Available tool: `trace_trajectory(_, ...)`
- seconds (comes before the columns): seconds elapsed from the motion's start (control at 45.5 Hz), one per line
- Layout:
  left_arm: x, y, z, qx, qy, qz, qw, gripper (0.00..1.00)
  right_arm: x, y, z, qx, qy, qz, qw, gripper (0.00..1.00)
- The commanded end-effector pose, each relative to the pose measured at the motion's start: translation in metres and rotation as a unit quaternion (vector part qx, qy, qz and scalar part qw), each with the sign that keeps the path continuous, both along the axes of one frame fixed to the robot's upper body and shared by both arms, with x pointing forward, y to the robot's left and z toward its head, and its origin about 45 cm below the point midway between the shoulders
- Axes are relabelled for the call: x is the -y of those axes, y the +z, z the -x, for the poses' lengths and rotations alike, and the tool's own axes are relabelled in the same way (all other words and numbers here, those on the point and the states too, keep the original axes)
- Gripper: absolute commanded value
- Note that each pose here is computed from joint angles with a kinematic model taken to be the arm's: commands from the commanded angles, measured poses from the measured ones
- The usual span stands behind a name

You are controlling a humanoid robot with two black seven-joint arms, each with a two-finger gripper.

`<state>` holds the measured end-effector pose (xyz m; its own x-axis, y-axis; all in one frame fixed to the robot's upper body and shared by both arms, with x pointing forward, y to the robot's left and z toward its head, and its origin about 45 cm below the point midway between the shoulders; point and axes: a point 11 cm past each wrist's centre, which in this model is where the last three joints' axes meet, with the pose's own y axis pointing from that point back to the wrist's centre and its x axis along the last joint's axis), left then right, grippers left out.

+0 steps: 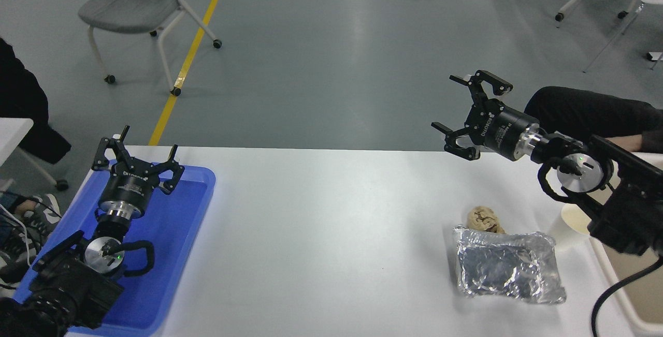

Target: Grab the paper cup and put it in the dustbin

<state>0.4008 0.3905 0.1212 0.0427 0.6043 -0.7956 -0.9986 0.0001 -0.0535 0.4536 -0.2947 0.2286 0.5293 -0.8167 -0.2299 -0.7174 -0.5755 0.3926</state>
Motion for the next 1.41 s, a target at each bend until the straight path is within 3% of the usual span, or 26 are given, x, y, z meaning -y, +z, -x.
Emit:
trace_trajectory(0.0,0.000,0.000,0.000,0.000,-0.001,0.000,1.000,1.00,0.034,0.030,-0.003,0.002,0.051,0.179,0.983,1.00)
trace_trajectory(0.22,0.000,0.000,0.000,0.000,0.000,0.000,1.000,1.00,0.040,0.055,-0.001,0.000,0.116,0.317,0.941,1.00)
trace_trajectory(0.462,0.000,0.000,0.000,0.000,0.000,0.000,1.000,1.00,0.017,0.075,0.005,0.015,0.236,0.475,0.848,1.00)
trace_trajectory(0.813,0.000,0.000,0.000,0.000,-0.001,0.000,1.000,1.00,0.006,0.074,0.046,-0.056,0.362,0.590,0.719,1.00)
trace_trajectory(1.033,-0.001,0.000,0.000,-0.001,0.001,0.000,1.000,1.00,0.000,0.100,0.085,-0.098,0.413,0.598,0.680,1.00)
trace_trajectory(1.253,-0.001,0.000,0.000,0.000,0.000,0.000,1.000,1.00,0.005,0.126,0.123,-0.139,0.431,0.594,0.665,1.00)
trace_trajectory(1.385,-0.001,0.000,0.000,0.000,0.000,-0.001,1.000,1.00,0.004,0.135,0.129,-0.143,0.428,0.591,0.669,1.00)
